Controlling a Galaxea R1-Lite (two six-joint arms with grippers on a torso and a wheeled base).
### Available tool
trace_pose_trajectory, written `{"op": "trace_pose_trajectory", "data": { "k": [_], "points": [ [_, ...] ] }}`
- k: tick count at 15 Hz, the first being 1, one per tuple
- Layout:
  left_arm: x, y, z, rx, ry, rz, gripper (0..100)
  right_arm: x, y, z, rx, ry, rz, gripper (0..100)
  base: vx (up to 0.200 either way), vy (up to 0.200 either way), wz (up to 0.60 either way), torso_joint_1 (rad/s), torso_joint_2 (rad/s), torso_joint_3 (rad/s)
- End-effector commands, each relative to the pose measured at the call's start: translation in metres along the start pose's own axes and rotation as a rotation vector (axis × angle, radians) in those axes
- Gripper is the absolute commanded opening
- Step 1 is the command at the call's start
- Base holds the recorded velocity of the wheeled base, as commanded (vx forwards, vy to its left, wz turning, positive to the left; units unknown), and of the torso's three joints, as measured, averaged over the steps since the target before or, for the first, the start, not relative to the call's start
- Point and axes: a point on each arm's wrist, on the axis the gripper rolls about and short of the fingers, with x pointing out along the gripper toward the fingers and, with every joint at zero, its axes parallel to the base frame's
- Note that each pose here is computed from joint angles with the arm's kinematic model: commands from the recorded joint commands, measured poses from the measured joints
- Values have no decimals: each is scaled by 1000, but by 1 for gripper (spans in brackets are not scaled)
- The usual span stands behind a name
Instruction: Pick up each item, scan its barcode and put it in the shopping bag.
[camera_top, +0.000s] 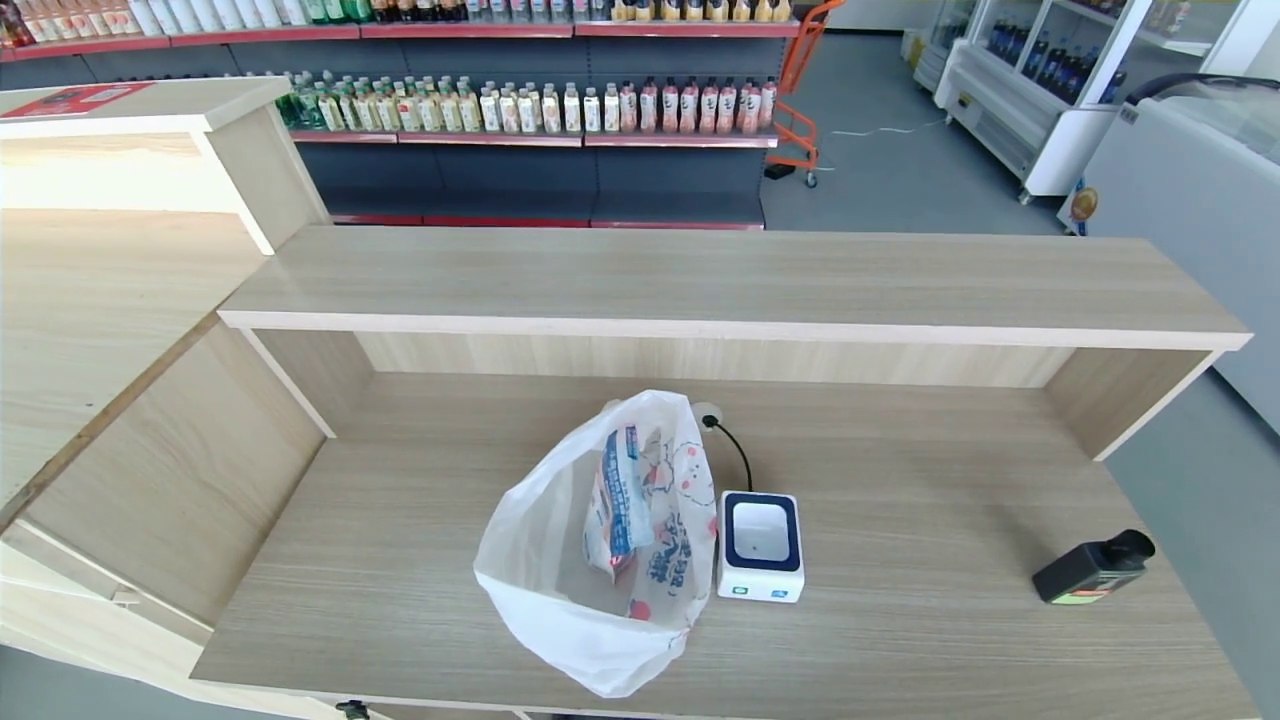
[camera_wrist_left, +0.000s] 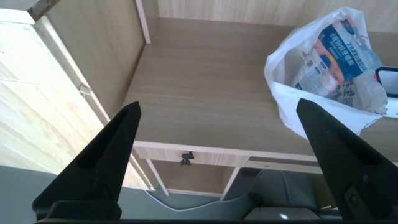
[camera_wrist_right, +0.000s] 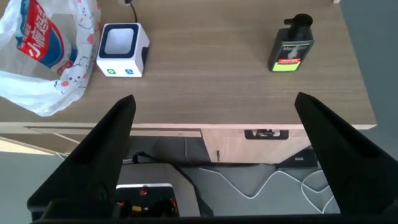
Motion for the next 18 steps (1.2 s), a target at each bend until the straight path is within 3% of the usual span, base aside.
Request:
{"op": "trace_pose_trajectory", "data": {
  "k": [1, 3, 6, 13, 16, 18],
  "points": [
    [0, 0, 0, 0, 0, 1, 100, 0, 0, 0, 0, 2, 0, 100, 0, -200, 0, 2, 2, 2],
    [0, 0, 0, 6, 0, 0, 100, 0, 0, 0, 0, 4, 0, 100, 0, -200, 0, 2, -5, 2],
    [0, 0, 0, 12, 0, -2, 100, 0, 0, 0, 0, 4, -3, 100, 0, 0, 0, 0, 0, 0],
    [0, 0, 0, 12, 0, 0, 100, 0, 0, 0, 0, 2, -3, 100, -200, 0, 0, 1, 3, 4],
    [0, 0, 0, 12, 0, -2, 100, 0, 0, 0, 1, 2, -2, 100, 0, 0, 0, 0, 0, 0],
    [0, 0, 0, 14, 0, -2, 100, 0, 0, 0, 1, 2, -2, 100, 0, -200, 0, 0, -7, 5]
  ]
}}
